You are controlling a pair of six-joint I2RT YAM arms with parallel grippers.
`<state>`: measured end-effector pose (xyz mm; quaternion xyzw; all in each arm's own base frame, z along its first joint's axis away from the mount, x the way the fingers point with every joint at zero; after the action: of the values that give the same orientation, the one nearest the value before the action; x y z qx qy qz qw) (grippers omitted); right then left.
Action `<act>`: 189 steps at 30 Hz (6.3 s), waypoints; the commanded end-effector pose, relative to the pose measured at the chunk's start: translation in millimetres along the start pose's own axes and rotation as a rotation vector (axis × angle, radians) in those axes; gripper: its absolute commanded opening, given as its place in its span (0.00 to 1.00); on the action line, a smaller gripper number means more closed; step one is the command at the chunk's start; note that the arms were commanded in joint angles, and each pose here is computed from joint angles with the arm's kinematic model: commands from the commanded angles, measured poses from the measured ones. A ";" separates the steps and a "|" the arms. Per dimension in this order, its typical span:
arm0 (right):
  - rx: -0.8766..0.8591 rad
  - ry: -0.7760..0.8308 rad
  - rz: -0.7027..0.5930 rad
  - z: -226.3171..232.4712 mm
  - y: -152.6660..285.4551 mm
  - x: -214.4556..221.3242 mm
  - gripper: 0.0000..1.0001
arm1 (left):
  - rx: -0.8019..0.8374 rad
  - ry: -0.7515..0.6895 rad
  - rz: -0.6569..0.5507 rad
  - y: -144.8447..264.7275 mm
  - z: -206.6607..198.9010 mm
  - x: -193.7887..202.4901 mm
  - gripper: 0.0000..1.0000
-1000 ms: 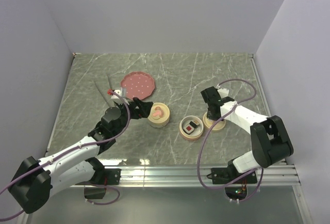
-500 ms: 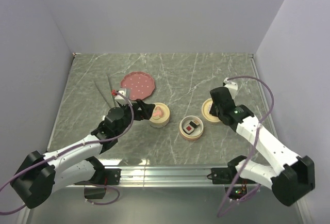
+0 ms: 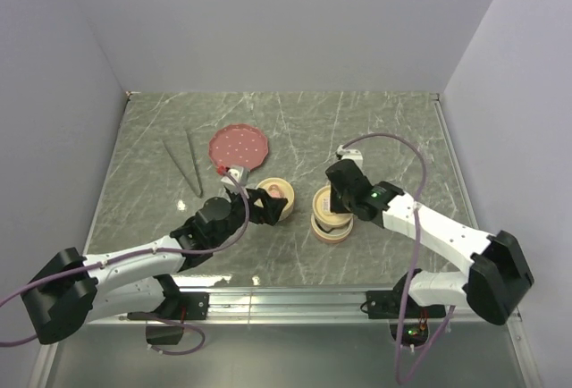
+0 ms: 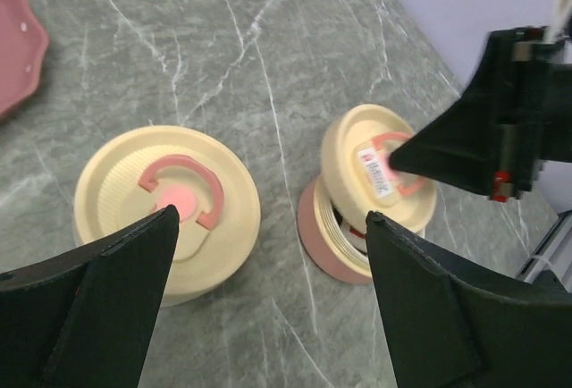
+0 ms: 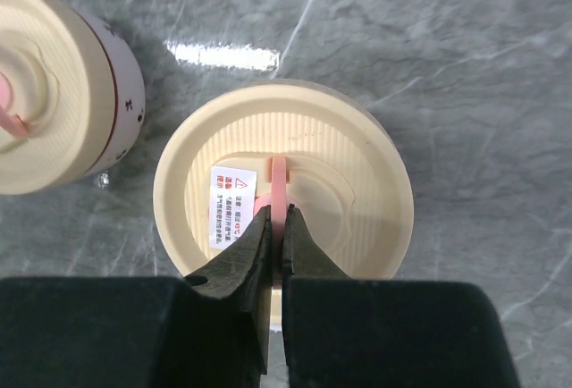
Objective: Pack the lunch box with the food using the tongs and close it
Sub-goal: Put the lid back on the lunch box, then move the lunch box, then reset both arms
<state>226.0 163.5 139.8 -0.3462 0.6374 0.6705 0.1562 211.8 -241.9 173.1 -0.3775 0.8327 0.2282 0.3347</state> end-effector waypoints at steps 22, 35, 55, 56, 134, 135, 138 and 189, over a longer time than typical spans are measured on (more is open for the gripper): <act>-0.015 0.006 -0.022 19.4 15.0 -2.2 0.00 | 0.073 -0.066 0.165 -30.0 -50.1 76.9 0.92; 0.027 0.020 0.029 17.8 14.6 11.6 0.00 | 0.064 -0.079 0.235 -42.7 -49.9 102.9 0.92; 0.046 0.004 0.075 10.8 -16.9 25.4 0.00 | 0.000 -0.091 0.245 -54.9 -41.1 113.4 0.92; 0.040 0.001 0.085 10.5 -19.0 27.6 0.00 | -0.001 -0.091 0.246 -55.1 -41.1 113.7 0.92; 0.011 -0.112 -0.196 -1.9 -9.1 -32.9 0.62 | -0.202 0.000 -0.141 -10.6 4.7 -20.0 0.99; 0.016 -0.111 -0.212 -3.3 -6.2 -35.6 0.63 | -0.205 0.004 -0.145 -10.4 6.8 -22.0 0.99; 0.048 -0.124 -0.274 -11.7 5.8 -45.5 0.63 | -0.226 0.002 -0.166 -10.5 14.6 -32.2 0.99; 0.234 -0.330 -0.751 -157.2 17.3 -96.3 0.67 | -0.647 0.074 -0.550 43.1 153.5 -201.0 1.00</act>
<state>320.3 34.7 212.7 -0.4087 0.5137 0.5501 0.5162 330.9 -23.4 203.1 -0.6700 0.6048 0.3831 0.1964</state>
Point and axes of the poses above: each gripper's point midway between its finger pads, its own y axis back along the fingers, its own z axis along the line the jaws close on, x = y × z, the point moved 4 cm from there along y, back along the fingers, and after that the axes turned 15 degrees about y, right-handed, at the moved point
